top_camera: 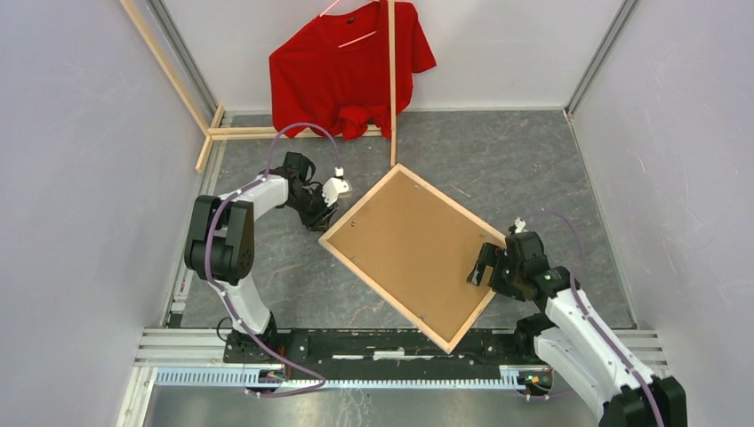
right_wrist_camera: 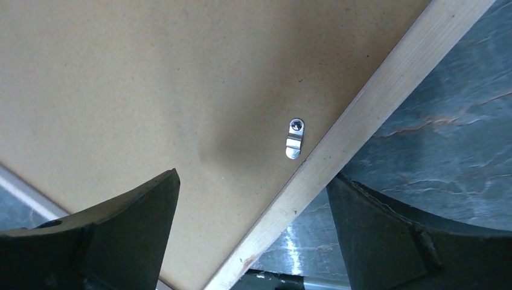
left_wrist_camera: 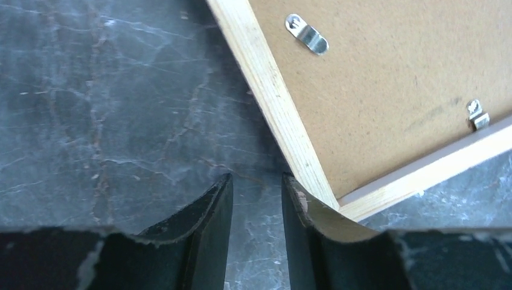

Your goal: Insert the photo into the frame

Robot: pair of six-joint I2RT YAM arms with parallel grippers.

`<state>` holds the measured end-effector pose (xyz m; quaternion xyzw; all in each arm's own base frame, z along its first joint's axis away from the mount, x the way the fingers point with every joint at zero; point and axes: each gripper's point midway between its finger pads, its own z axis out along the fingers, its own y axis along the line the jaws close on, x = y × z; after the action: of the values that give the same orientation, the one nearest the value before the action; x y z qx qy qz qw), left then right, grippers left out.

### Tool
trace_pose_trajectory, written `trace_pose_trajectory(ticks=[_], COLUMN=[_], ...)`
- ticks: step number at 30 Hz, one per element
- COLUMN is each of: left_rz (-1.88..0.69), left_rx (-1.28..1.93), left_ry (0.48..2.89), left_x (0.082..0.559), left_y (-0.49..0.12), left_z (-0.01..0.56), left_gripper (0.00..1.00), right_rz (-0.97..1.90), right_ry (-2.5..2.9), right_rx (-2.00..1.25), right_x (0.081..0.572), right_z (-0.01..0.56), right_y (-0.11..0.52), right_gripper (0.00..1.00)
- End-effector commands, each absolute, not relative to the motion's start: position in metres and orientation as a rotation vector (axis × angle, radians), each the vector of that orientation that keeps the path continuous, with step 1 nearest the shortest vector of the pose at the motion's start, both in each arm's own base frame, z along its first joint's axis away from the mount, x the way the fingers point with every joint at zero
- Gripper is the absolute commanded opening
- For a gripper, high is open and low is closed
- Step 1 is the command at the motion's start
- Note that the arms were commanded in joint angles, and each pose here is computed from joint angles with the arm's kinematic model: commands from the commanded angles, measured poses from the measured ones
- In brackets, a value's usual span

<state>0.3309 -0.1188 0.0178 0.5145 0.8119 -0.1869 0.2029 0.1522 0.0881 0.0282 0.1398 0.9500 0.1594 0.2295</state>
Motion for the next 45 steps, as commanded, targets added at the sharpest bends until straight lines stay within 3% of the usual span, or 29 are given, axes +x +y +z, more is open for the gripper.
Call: trace_pose_trajectory(ticks=[1,6,14,23,27,35,42,45], left_rz=[-0.677,-0.731,-0.817,-0.864,-0.814,-0.79,-0.508,-0.575], left_rx=[1.627,1.819,1.999,2.048,2.052,1.921,1.439,1.232], left_ry=[2.274,2.192,2.07,2.048,2.075,1.979,2.185,2.334], left_x=[0.265,0.216,0.143,0.123,0.129,0.166,0.286,0.317], left_y=[-0.132,-0.17,-0.201,-0.207,-0.202,-0.195,-0.125,-0.106], left_z=[0.014,0.014,0.027,0.025,0.037,0.125,0.118,0.089], left_gripper=[0.43,0.43,0.43,0.43,0.42,0.48,0.41,0.34], right_rz=[0.356,0.203,0.319,0.369,0.265,0.259,0.264,0.321], right_ry=[2.493,2.478,2.532,2.507,2.513,2.475,2.381,2.323], right_rx=[0.356,0.306,0.277,0.253,0.248,0.221,0.208,0.21], right_x=[0.201,0.226,0.233,0.258,0.267,0.295,0.328,0.336], right_z=[0.053,0.069,0.047,0.052,0.055,0.06,0.097,0.114], right_y=[0.083,0.065,0.081,0.093,0.081,0.081,0.085,0.095], right_gripper=[0.98,0.98,0.98,0.98,0.98,0.98,0.98,0.98])
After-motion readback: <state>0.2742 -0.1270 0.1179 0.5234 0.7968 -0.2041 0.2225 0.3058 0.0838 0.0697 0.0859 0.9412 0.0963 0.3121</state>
